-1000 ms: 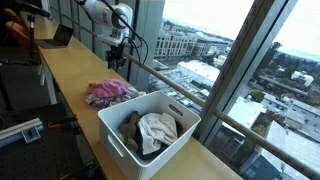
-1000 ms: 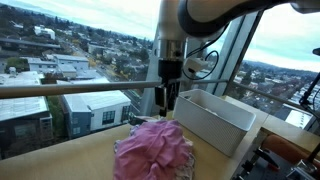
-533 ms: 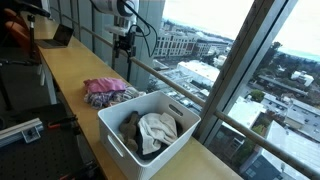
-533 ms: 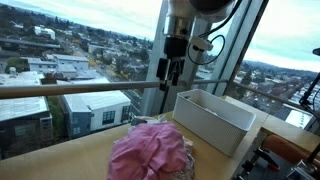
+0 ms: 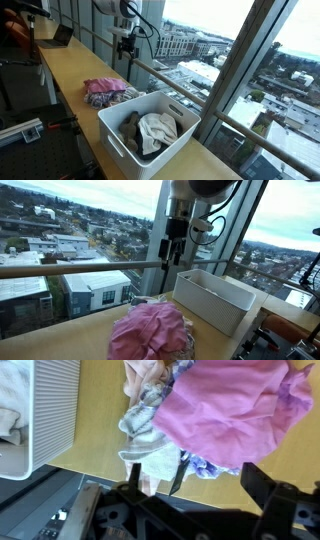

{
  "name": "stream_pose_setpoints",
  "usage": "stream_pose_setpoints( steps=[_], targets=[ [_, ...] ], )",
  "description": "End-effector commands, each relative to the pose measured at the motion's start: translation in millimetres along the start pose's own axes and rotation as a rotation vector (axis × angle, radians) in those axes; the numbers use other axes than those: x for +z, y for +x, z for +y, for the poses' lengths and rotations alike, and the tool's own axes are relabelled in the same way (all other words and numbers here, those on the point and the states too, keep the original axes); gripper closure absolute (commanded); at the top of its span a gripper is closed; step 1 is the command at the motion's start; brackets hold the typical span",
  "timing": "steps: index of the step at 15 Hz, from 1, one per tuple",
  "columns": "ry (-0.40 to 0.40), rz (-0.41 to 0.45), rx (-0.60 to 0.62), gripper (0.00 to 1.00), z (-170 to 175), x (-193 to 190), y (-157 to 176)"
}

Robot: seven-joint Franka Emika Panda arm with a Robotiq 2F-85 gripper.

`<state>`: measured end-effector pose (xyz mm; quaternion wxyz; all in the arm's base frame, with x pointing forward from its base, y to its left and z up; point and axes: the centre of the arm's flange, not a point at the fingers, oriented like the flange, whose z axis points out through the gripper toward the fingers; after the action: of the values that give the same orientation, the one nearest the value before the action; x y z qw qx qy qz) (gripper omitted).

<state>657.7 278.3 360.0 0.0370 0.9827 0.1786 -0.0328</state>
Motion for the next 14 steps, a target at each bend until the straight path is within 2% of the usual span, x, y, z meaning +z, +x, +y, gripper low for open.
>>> stream_pose_setpoints(
  steps=[1,8,14],
  targets=[
    [-0.014,0.012,0.072,0.00,70.6,-2.0,4.1],
    [0.000,-0.006,0.302,0.00,230.5,24.0,-30.3],
    [-0.001,-0.024,0.419,0.00,330.8,94.2,-75.8]
  ],
)
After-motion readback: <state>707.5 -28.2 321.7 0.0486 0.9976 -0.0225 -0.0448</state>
